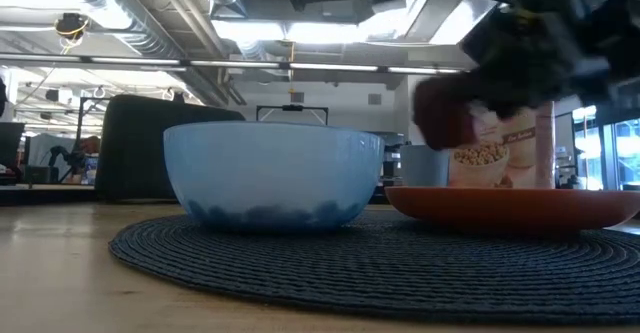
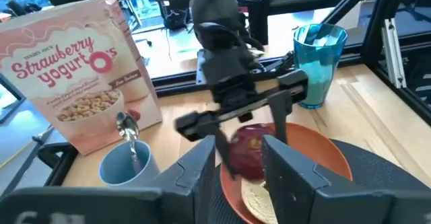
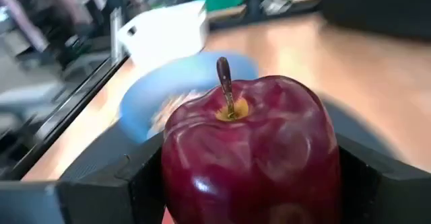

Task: Arrange a breakfast setting
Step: Put the apple on the orange plate

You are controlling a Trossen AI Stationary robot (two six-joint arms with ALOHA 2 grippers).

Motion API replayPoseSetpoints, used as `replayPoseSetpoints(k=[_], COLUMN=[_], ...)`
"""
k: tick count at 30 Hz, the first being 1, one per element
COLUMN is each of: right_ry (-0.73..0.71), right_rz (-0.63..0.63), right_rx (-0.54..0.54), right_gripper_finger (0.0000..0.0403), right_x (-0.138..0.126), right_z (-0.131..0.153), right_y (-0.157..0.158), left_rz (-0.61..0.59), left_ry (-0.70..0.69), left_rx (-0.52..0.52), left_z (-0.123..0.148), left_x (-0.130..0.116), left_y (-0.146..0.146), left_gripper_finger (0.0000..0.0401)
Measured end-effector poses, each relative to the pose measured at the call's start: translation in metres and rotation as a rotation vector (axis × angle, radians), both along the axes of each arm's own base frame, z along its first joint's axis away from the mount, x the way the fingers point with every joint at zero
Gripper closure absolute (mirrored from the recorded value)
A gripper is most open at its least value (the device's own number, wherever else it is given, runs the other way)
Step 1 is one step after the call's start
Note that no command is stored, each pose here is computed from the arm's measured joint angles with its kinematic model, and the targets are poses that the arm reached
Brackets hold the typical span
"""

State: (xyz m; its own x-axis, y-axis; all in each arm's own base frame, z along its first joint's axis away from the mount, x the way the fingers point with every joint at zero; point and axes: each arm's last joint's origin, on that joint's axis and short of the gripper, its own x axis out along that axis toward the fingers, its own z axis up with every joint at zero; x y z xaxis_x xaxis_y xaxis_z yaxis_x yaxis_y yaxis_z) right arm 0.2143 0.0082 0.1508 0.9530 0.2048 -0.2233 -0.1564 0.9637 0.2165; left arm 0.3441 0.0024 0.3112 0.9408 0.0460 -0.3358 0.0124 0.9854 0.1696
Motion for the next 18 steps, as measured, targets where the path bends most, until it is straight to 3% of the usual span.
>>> replayPoseSetpoints(k=[12,18], right_ry=[0.101,0.045], right_rz=[0.127,0.202], right_rx=[0.002,0.030], right_gripper_finger=[0.0115,0.0115], right_x=[-0.028,-0.045], right_z=[-0.028,-0.035], right_y=[0.016,0.017], left_rz=[0.050,0.052], left_ry=[-0.011,-0.013], left_rx=[0.012,0.010], left_z=[0.001,0.001], left_x=[0.000,0.000], left_y=[0.002,0.002], left_gripper_finger=[0.0285,0.0285])
